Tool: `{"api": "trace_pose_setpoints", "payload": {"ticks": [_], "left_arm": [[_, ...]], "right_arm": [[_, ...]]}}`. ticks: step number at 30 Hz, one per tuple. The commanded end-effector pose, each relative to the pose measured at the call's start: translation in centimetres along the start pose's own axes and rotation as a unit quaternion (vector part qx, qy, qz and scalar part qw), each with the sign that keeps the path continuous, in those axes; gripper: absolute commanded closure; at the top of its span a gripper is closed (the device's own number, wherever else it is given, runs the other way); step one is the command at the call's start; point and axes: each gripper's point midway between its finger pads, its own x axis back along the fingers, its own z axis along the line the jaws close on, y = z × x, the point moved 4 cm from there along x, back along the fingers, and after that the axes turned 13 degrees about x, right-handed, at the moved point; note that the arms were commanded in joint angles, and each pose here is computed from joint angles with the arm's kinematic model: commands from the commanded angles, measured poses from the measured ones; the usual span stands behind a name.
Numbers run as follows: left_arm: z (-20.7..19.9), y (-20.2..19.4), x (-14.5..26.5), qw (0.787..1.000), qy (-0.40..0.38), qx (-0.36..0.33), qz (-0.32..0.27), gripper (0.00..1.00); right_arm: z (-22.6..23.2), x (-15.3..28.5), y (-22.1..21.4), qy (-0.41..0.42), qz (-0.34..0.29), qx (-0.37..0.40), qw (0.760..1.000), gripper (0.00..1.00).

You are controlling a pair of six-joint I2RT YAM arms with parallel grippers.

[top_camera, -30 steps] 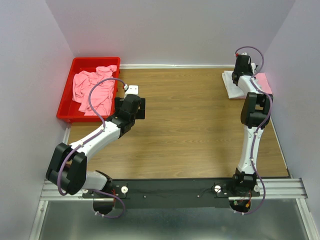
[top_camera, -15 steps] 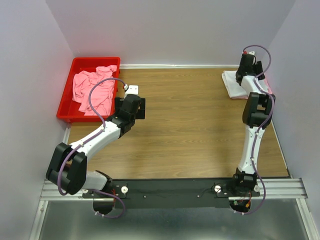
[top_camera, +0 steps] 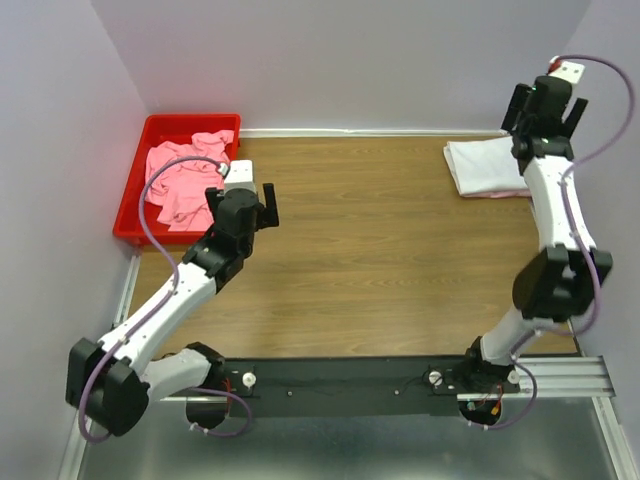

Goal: Fold and stack the t-shirts
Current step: Reset both grippers

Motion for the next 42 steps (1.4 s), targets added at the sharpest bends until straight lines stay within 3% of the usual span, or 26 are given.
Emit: {"api": "trace_pose_setpoints", "payload": {"ticks": [1, 5, 14, 27, 35, 42], "left_arm": [[1.3, 2.3, 2.3, 0.998, 0.022, 0.035, -0.041, 0.02], [2.8, 5.6, 6.5, 0.993, 0.017, 0.076, -0.093, 0.02], [6.9, 9.2, 16.0, 0.962, -0.050, 0.179, -0.202, 0.02], [8.9, 5.2, 16.8, 0.940, -0.080, 0.249, -0.219, 0.02], [10.3, 4.8, 16.8, 0.924, -0.054, 0.289, -0.244, 0.02], [10.0, 4.6, 16.5, 0.927, -0.057, 0.283, -0.239, 0.01]], "right_arm": [[1.1, 7.2, -0.2, 0.142, 0.008, -0.106, 0.984, 0.00], [-3.5, 17.2, 2.1, 0.180, -0.083, -0.158, 0.967, 0.00], [-7.7, 29.1, -1.5, 0.205, -0.194, -0.190, 0.940, 0.00], [-6.8, 29.8, -7.3, 0.183, -0.184, -0.183, 0.948, 0.00], [-6.2, 29.6, -7.5, 0.189, -0.196, -0.173, 0.946, 0.00], [-5.8, 29.5, -7.9, 0.197, -0.197, -0.172, 0.945, 0.00]]}}
